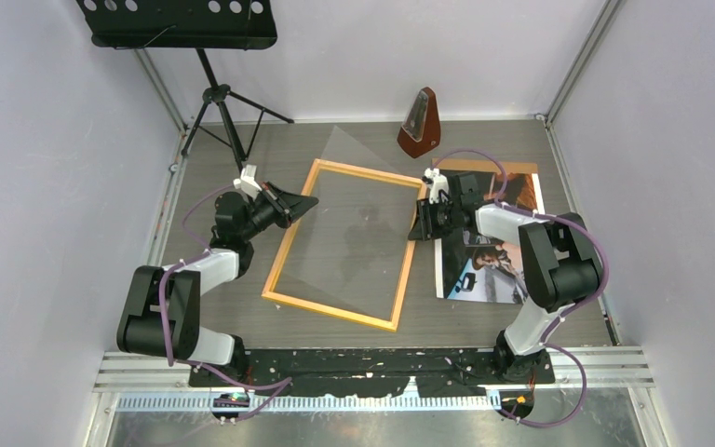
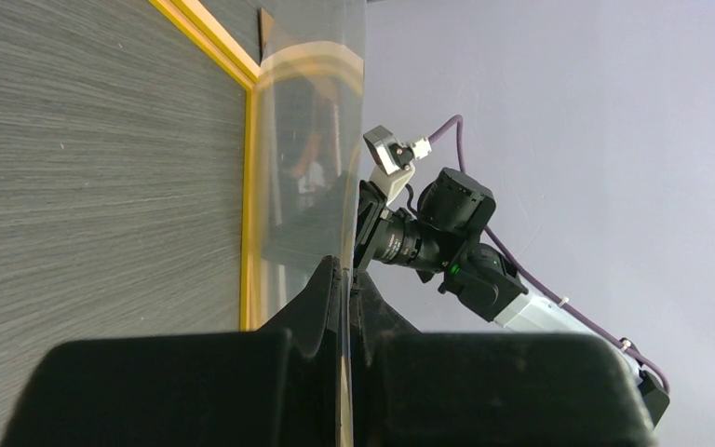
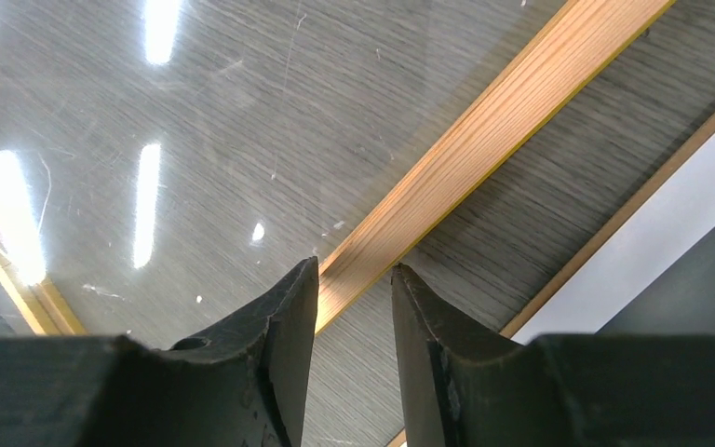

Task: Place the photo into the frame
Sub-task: Place the photo frame item in the photo frame.

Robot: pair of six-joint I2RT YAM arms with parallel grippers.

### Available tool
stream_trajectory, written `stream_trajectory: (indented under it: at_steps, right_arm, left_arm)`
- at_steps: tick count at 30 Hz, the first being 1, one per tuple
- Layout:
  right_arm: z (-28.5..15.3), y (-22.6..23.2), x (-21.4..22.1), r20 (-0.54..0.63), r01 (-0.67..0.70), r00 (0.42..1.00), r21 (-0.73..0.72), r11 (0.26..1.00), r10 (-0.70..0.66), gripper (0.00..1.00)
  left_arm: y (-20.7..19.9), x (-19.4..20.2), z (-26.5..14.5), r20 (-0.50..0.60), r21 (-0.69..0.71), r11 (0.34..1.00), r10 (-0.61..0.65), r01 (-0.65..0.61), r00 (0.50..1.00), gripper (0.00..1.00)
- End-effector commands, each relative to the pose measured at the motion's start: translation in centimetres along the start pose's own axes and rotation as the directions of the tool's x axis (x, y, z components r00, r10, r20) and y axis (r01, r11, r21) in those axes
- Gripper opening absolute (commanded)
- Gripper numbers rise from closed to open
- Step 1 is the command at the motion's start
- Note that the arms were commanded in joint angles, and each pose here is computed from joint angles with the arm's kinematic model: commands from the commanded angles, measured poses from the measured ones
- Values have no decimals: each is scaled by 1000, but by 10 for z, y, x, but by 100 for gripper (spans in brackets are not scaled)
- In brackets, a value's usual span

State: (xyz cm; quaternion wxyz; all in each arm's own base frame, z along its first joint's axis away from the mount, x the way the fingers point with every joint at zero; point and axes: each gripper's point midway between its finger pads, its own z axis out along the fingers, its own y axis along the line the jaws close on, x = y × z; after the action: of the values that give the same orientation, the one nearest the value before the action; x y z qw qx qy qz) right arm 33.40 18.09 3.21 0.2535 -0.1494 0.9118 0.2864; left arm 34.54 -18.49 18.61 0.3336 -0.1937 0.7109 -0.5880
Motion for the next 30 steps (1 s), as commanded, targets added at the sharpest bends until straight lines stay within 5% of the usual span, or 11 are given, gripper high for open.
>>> stream_trajectory:
  at_steps: [1,30]
  right_arm:
    - [-9,7,-19,67,60,996,-5,998,-59,40]
    - [-4,-2,-14,27,30,999,7,1000,-31,25]
  left_arm:
    - [-14,-3,1,-2,47,998,50,-50,999,0]
    - [-6,-1,2,-9,31,999,32,-31,999,0]
